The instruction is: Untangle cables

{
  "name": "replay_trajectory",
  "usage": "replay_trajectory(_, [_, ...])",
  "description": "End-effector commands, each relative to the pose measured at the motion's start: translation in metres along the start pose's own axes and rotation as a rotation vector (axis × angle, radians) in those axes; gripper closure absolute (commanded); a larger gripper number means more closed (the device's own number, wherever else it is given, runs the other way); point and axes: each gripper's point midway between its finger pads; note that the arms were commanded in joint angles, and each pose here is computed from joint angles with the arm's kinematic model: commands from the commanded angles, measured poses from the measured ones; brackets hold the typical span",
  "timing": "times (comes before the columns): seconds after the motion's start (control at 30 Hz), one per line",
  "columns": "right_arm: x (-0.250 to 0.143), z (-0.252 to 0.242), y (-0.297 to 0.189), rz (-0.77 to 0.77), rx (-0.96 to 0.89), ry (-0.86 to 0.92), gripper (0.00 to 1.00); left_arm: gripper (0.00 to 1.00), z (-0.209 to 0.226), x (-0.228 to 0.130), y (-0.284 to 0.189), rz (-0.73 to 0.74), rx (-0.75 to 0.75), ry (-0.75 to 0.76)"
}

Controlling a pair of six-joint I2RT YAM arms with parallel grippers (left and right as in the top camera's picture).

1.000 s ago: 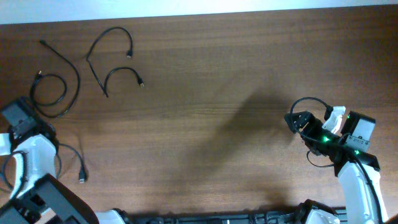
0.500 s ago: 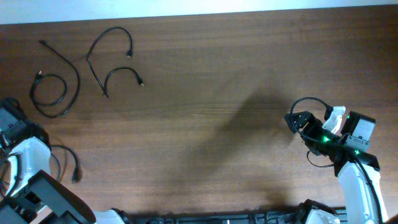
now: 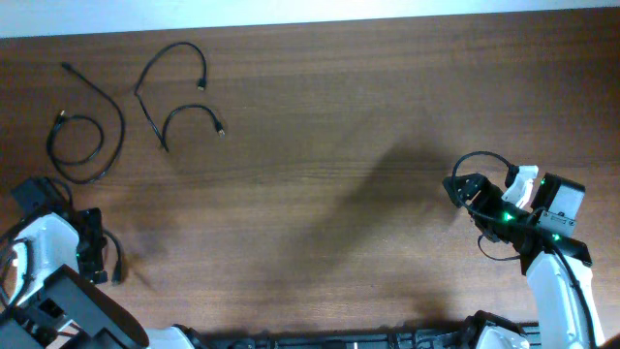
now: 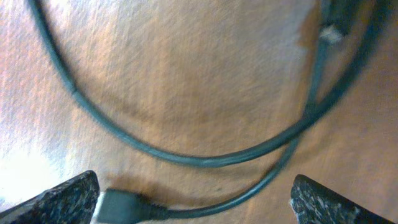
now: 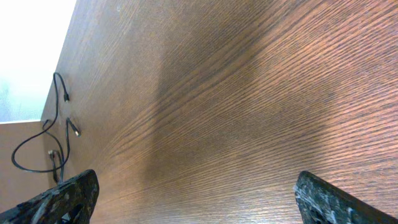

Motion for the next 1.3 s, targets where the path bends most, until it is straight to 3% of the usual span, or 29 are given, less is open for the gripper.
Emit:
replay_trajectory(0.0, [0.004,0.0,-0.002,-0.014,-0.005,-0.021,0.01,0.01,0.005,-0.004,0.012,0.008,0.043,-0.022])
replay_trajectory(0.13, [0.004,0.0,-0.002,-0.014,-0.005,-0.021,0.01,0.0,0.008,-0.01,0.031,0.023,0.09,0.019])
replay_trajectory(0.23, [0.004,0.0,-0.002,-0.014,-0.005,-0.021,0.01,0.16,0.016,-0.016,0.047,0.039,0.144,0.036])
replay_trajectory(0.33, [0.004,0.0,-0.002,-0.014,-0.005,-0.021,0.01,0.42,0.013,-0.018,0.057,0.041,0.142,0.036])
replay_trajectory(0.4, [0.004,0.0,-0.002,-0.014,-0.005,-0.021,0.01,0.49,-0.006,-0.014,0.059,0.028,0.063,0.018])
replay_trajectory(0.53, [0.004,0.0,-0.002,-0.014,-0.005,-0.021,0.01,0.43,-0.056,-0.012,0.057,0.034,-0.148,0.076])
replay_trajectory(0.63, [0.004,0.0,-0.002,-0.014,-0.005,-0.021,0.01,0.26,-0.109,-0.018,0.042,0.067,-0.389,0.183])
replay_trajectory(0.73, [0.004,0.0,-0.002,-0.014,-0.005,-0.021,0.01,0.18,-0.137,-0.03,0.026,0.128,-0.547,0.266])
replay_trajectory(0.77, [0.004,0.0,-0.002,-0.014,-0.005,-0.021,0.01,0.06,-0.142,-0.037,0.021,0.167,-0.579,0.279])
replay_trajectory(0.8, [0.004,0.0,-0.002,-0.014,-0.005,-0.021,0.01,0.01,-0.148,-0.05,0.011,0.248,-0.631,0.298])
replay_trajectory(0.9, [0.004,0.0,-0.002,-0.014,-0.005,-0.021,0.01,0.01,-0.156,-0.058,-0.011,0.308,-0.705,0.319])
replay_trajectory(1.03, [0.004,0.0,-0.002,-0.014,-0.005,-0.021,0.01,0.01,-0.161,-0.044,-0.062,0.225,-0.811,0.397])
replay_trajectory(1.17, [0.004,0.0,-0.002,-0.014,-0.005,-0.021,0.01,0.01,-0.162,-0.03,-0.167,0.017,-1.051,0.593])
replay_trajectory(1.27, [0.004,0.0,-0.002,-0.014,-0.005,-0.021,0.01,0.01,-0.143,-0.052,-0.243,-0.107,-1.21,0.781])
Point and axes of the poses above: each gripper's point midway between its finger pads, its own y axis out along the fingers, its own z axis along the line the jaws close on, x = y × z, and after that the axes turned 13 degrees about -y, right-handed
